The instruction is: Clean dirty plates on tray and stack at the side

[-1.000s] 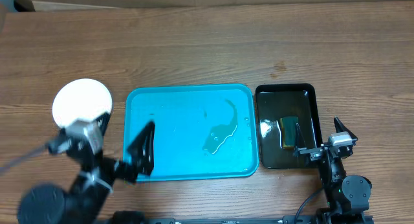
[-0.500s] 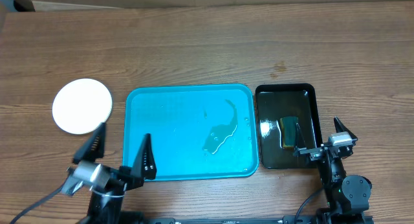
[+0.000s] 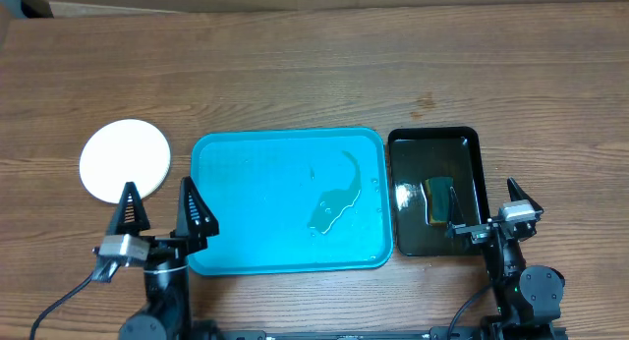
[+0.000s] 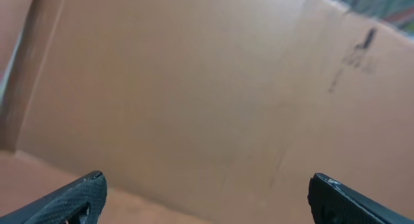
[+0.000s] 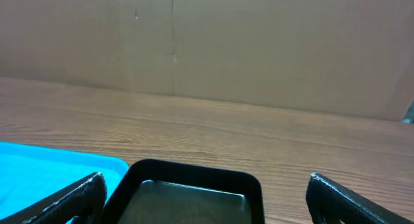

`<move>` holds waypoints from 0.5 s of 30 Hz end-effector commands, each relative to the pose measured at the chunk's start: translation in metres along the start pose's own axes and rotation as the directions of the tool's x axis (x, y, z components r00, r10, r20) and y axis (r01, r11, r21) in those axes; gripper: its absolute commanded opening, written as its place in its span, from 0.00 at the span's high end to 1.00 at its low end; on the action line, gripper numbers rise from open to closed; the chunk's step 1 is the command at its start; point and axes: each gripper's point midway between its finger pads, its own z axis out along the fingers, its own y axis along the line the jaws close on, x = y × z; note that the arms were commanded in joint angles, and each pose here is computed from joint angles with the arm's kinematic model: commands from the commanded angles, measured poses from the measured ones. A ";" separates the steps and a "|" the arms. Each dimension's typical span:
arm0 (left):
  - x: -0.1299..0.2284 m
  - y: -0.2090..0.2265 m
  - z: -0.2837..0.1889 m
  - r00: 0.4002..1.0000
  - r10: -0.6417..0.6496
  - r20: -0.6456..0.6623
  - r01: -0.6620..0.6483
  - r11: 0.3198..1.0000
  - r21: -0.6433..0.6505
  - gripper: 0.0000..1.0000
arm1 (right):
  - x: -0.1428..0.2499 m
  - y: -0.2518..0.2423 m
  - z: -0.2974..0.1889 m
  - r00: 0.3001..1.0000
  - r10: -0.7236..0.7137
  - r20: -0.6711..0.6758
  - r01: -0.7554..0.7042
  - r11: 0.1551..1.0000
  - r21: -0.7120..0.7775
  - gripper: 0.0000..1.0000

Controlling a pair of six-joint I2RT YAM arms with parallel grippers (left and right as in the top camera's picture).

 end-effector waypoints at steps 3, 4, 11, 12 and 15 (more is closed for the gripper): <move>0.041 0.026 -0.003 0.998 -0.026 -0.064 0.021 0.997 -0.072 0.00 | 0.002 -0.002 0.000 1.000 -0.001 0.002 0.001 1.000 0.007 0.00; 0.047 0.029 -0.004 0.997 -0.025 -0.076 0.019 0.997 -0.079 0.00 | 0.002 -0.002 0.000 1.000 -0.001 0.002 0.001 1.000 0.007 0.00; 0.096 0.054 -0.014 0.967 -0.005 -0.256 -0.039 0.985 -0.167 0.00 | 0.002 -0.002 0.000 1.000 -0.001 0.002 0.001 1.000 0.007 0.00; 0.101 0.056 -0.016 0.960 0.007 -0.280 -0.058 0.983 -0.174 0.00 | 0.002 -0.002 0.000 1.000 -0.001 0.002 0.001 1.000 0.007 0.00; 0.119 0.065 -0.024 0.924 0.082 -0.372 -0.156 0.972 -0.173 0.00 | 0.002 -0.002 0.000 1.000 -0.001 0.002 0.001 1.000 0.007 0.00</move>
